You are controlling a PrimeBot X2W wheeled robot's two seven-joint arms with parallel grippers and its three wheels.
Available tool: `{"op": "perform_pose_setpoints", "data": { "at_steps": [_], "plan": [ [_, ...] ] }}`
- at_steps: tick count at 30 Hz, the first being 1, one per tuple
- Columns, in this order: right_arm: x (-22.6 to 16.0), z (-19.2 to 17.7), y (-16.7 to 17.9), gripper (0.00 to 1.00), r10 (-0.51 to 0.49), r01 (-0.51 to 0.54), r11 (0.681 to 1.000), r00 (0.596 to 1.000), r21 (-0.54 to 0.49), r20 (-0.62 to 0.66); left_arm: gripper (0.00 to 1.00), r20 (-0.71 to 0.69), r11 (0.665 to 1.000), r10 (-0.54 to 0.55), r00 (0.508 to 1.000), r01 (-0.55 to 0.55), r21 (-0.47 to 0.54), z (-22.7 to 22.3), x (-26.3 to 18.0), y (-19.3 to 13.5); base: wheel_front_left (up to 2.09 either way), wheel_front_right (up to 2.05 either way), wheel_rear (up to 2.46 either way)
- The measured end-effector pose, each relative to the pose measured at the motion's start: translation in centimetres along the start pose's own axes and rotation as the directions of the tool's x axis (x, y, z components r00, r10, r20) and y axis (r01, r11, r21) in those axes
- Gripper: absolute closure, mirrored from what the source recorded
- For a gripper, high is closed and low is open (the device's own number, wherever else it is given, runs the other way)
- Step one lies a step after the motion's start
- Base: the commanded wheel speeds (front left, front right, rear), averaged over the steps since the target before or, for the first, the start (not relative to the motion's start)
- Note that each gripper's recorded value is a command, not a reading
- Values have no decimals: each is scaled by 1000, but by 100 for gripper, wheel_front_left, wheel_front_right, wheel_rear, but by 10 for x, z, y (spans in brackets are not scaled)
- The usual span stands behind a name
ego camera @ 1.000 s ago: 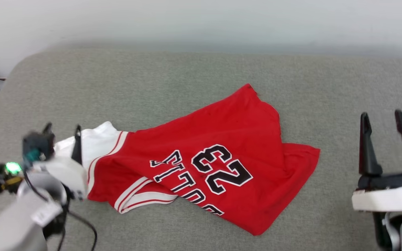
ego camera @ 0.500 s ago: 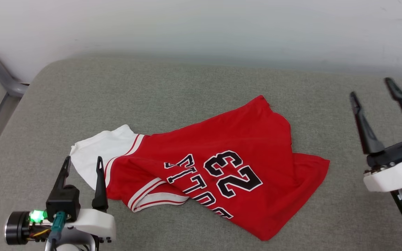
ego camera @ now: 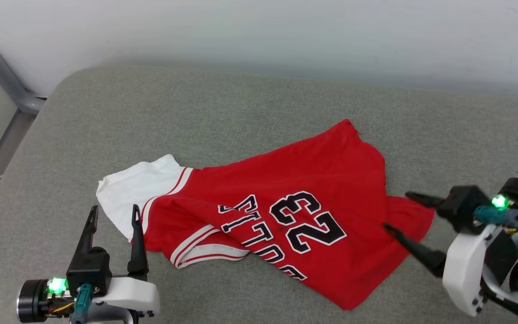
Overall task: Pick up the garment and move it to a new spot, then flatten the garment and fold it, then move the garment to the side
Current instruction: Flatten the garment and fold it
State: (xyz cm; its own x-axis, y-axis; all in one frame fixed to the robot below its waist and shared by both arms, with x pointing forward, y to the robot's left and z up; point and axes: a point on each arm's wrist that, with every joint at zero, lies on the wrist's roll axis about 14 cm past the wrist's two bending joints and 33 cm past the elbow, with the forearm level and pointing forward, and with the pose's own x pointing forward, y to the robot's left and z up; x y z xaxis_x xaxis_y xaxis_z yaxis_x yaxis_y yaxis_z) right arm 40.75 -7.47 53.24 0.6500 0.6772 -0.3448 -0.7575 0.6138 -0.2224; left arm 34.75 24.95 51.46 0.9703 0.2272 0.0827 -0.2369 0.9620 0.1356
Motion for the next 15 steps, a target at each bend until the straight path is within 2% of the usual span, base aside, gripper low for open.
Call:
{"op": "perform_pose_setpoints", "data": {
  "at_steps": [1, 2, 4, 5, 7, 11, 15],
  "plan": [
    [1, -15, 17, 0, 73, -73, 997, 994, -3, -86, 0, 1, 1000, 1, 1000, -1, 1, -1, 2, -1, 0, 0, 0],
    [1, -15, 17, 0, 73, -73, 997, 994, -3, -86, 0, 1, 1000, 1, 1000, -1, 1, -1, 2, -1, 0, 0, 0],
    [2, -30, 32, 0, 141, -142, 990, 977, 1, -162, 0, 1, 1000, -2, 1000, 2, -1, -2, 3, -4, 0, 0, 0],
    [2, -45, 46, 0, 200, -204, 979, 951, 7, -234, 0, -4, 1000, -7, 1000, 7, -1, -4, 5, -7, 0, 0, 0],
    [2, -61, 57, 0, 248, -255, 967, 920, 16, -302, 0, -12, 1000, -11, 1000, 11, -5, -7, 6, -11, 0, 0, 0],
    [5, -95, 67, 0, 307, -327, 945, 854, 26, -421, 0, -19, 1000, -20, 1000, 20, -18, -11, 12, -18, 0, 0, 0],
    [16, -116, 66, 0, 325, -356, 934, 823, 22, -466, 0, -34, 1000, -17, 999, 16, -22, -16, 16, -20, 0, 0, 0]
  ]
}}
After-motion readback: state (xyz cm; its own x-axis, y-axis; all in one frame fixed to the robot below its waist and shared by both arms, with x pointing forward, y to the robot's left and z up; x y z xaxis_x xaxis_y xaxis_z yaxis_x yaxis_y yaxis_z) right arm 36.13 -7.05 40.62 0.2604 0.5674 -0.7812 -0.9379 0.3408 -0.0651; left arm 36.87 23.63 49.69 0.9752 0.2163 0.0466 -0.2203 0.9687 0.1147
